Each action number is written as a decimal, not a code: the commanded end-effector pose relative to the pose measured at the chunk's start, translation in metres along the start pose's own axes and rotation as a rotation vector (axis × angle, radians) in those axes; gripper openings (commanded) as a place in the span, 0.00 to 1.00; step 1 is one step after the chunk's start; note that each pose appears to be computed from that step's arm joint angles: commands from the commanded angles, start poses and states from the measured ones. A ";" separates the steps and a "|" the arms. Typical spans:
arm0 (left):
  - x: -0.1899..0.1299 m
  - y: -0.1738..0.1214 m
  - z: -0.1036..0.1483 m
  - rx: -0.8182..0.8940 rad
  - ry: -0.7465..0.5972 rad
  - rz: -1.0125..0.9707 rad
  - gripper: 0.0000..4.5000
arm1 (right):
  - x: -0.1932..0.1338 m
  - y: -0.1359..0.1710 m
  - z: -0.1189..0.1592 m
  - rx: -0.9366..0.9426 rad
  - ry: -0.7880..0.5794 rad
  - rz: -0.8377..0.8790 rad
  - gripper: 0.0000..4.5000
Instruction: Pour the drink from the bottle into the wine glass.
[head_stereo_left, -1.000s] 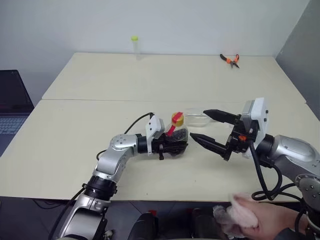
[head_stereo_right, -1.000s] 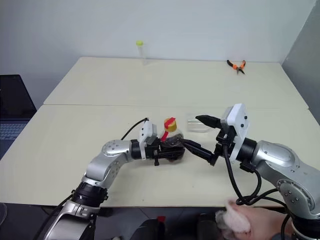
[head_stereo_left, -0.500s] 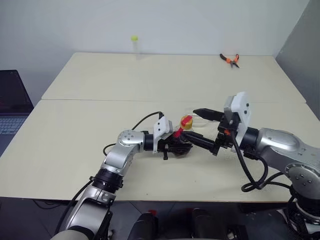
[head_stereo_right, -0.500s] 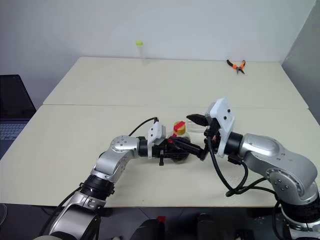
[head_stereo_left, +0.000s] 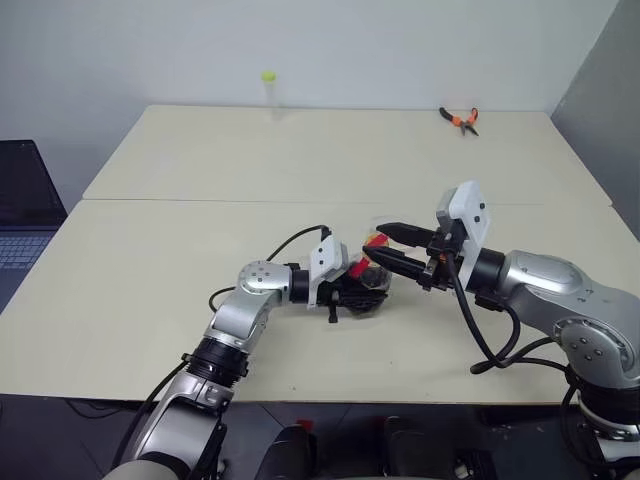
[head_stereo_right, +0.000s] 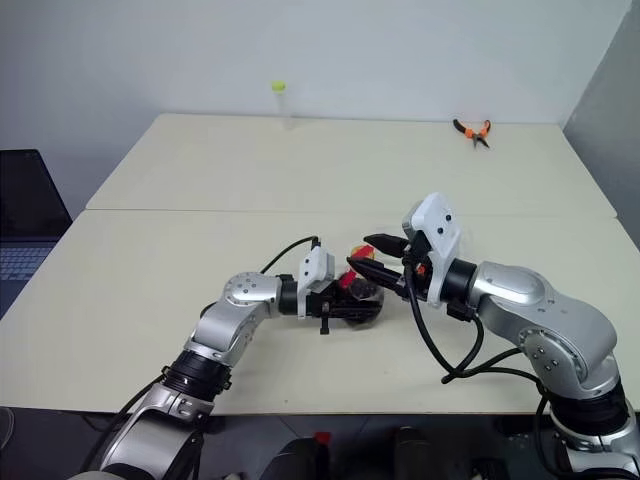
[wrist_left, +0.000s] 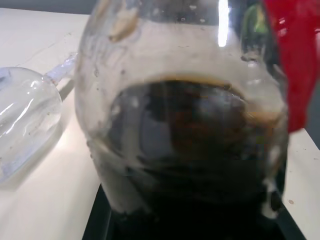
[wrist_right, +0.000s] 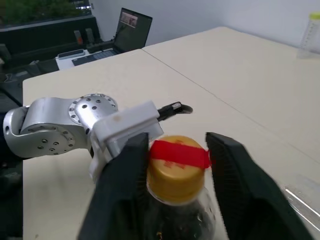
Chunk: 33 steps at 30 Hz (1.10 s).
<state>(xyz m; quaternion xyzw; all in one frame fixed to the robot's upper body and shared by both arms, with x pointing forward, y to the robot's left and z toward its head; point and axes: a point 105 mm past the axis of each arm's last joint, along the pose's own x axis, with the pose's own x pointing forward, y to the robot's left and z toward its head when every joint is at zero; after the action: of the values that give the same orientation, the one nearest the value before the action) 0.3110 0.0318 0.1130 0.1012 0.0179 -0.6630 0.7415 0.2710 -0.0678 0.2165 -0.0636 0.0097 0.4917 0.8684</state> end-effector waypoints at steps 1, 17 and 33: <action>0.002 -0.002 0.008 0.041 -0.028 -0.010 0.28 | 0.000 0.005 0.014 -0.047 -0.037 0.020 0.27; 0.001 -0.033 0.023 0.063 -0.057 -0.169 0.25 | -0.012 -0.022 -0.020 -0.227 0.225 0.339 0.27; 0.000 -0.030 0.019 0.072 -0.031 -0.139 0.22 | -0.044 -0.012 0.008 -0.079 0.203 0.448 0.73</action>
<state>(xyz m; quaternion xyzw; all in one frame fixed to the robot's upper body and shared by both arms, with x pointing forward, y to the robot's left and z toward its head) 0.2767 0.0299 0.1101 0.1098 0.0328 -0.7160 0.6886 0.2648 -0.1130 0.2099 -0.1405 0.1313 0.6730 0.7142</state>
